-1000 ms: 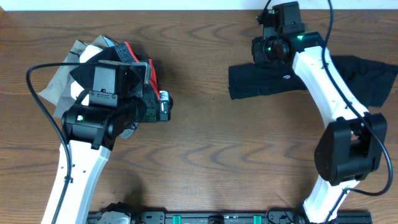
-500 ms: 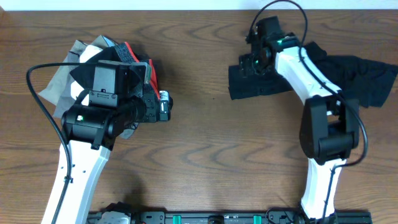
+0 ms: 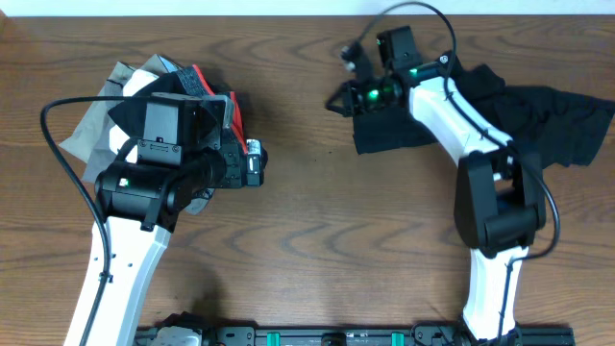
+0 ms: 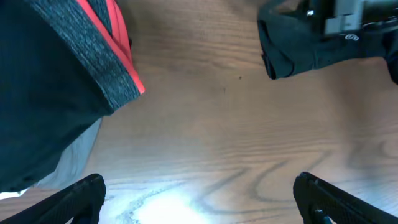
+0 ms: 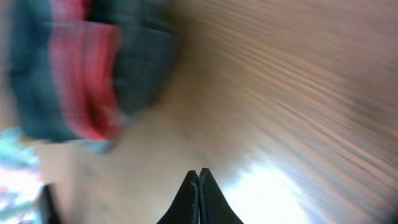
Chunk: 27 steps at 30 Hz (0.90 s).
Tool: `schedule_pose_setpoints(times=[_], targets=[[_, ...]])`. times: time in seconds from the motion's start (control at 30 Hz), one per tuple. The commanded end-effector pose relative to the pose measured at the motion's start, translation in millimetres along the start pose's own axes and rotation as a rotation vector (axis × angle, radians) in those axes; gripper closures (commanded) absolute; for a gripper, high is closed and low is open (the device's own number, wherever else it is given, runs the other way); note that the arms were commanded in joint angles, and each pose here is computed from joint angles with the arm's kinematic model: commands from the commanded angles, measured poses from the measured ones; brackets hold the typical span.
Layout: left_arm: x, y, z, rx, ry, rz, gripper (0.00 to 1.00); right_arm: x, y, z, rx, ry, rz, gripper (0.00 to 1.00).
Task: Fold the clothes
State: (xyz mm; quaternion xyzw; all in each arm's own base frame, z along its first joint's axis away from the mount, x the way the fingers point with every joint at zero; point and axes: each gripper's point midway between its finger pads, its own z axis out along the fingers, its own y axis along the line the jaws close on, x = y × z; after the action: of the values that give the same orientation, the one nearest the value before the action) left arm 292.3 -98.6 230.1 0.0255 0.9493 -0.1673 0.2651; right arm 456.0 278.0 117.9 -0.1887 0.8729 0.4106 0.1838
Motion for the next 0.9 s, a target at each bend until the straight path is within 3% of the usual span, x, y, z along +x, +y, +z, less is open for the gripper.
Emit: schedule_pose_setpoints(times=[0.0,0.13,0.27,0.33,0.43,0.57,0.73,0.87], targets=[[-7.7,-2.3,-4.4,-0.001,-0.029,0.026,0.02,-7.9,71.4,-10.7,-0.147,-0.019,-0.159,0.99],[-6.9,-2.1,-4.4,-0.001,-0.026,0.025,0.02,-19.9,19.8,-22.7,0.177,-0.076,-0.052,0.97],[-4.8,-1.6,-4.4,-0.003,-0.017,0.023,0.02,-18.2,-81.7,-86.0,0.583,-0.136,0.157,0.47],[-4.2,-1.5,-4.4,-0.004,-0.015,0.023,0.02,-6.9,-127.9,-128.3,0.744,-0.142,0.246,0.37],[-5.2,-1.7,-4.4,-0.003,-0.019,0.024,0.02,20.3,-184.7,-195.0,0.948,-0.135,0.387,0.33],[-6.9,-2.1,-4.4,-0.001,-0.026,0.026,0.02,77.1,-233.2,-270.1,1.072,-0.117,0.674,0.3],[-7.0,-2.0,-4.3,-0.002,-0.026,0.026,0.02,139.2,-261.0,-331.3,1.115,-0.144,1.009,0.29],[-7.8,-2.3,-4.3,-0.001,-0.029,0.027,0.02,158.8,-280.1,-355.9,1.047,-0.214,1.124,0.29]])
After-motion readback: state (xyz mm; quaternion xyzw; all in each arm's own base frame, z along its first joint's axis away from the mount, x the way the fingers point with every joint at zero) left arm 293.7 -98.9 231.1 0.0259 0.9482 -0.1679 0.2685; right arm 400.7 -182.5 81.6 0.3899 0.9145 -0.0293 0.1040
